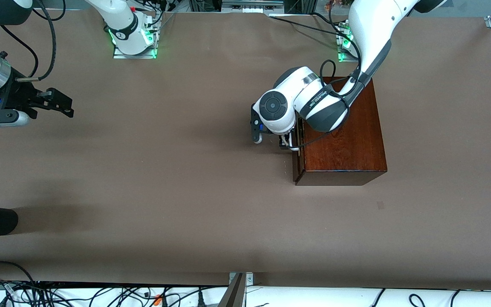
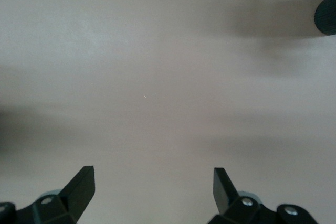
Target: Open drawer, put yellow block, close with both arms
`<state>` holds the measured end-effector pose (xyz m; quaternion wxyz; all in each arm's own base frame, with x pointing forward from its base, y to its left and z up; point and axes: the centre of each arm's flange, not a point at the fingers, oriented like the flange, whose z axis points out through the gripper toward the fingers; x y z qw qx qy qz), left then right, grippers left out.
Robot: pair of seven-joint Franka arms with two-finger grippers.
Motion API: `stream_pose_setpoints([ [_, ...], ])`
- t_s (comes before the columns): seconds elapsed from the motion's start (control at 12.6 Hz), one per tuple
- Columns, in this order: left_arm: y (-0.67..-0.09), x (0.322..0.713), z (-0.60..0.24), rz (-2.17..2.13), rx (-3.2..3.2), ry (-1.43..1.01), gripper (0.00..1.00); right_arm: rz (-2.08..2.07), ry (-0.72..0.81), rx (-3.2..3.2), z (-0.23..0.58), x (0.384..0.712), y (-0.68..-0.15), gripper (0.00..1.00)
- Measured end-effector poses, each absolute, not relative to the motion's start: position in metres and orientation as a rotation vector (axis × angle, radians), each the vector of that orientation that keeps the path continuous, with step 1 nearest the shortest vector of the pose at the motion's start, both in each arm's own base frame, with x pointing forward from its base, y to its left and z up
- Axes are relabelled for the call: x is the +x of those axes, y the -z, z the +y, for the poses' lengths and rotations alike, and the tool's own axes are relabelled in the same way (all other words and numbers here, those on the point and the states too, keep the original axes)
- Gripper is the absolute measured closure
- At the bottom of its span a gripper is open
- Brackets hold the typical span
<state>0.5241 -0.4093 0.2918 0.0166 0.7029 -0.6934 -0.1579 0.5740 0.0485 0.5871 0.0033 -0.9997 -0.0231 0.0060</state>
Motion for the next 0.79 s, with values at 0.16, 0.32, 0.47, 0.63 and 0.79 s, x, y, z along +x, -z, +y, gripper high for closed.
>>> stream_pose_setpoints([
  [0.16, -0.302, 0.532, -0.407, -2.129, 2.215, 0.458, 0.00, -0.071, -0.019, -3.134, 0.048, 0.574, -0.587, 0.00],
  [0.32, -0.331, 0.543, -0.404, -1.967, 2.322, 0.381, 0.00, -0.069, -0.019, -3.134, 0.048, 0.574, -0.587, 0.00],
  [0.47, -0.372, 0.549, -0.397, -1.720, 2.454, 0.308, 0.00, -0.068, -0.019, -3.134, 0.047, 0.574, -0.587, 0.00],
  [0.63, -0.418, 0.550, -0.378, -1.485, 2.603, 0.289, 0.00, -0.060, -0.020, -3.135, 0.045, 0.575, -0.586, 0.00],
  [0.79, -0.462, 0.554, -0.341, -1.324, 2.732, 0.299, 0.00, -0.055, -0.022, -3.135, 0.043, 0.575, -0.586, 0.00],
])
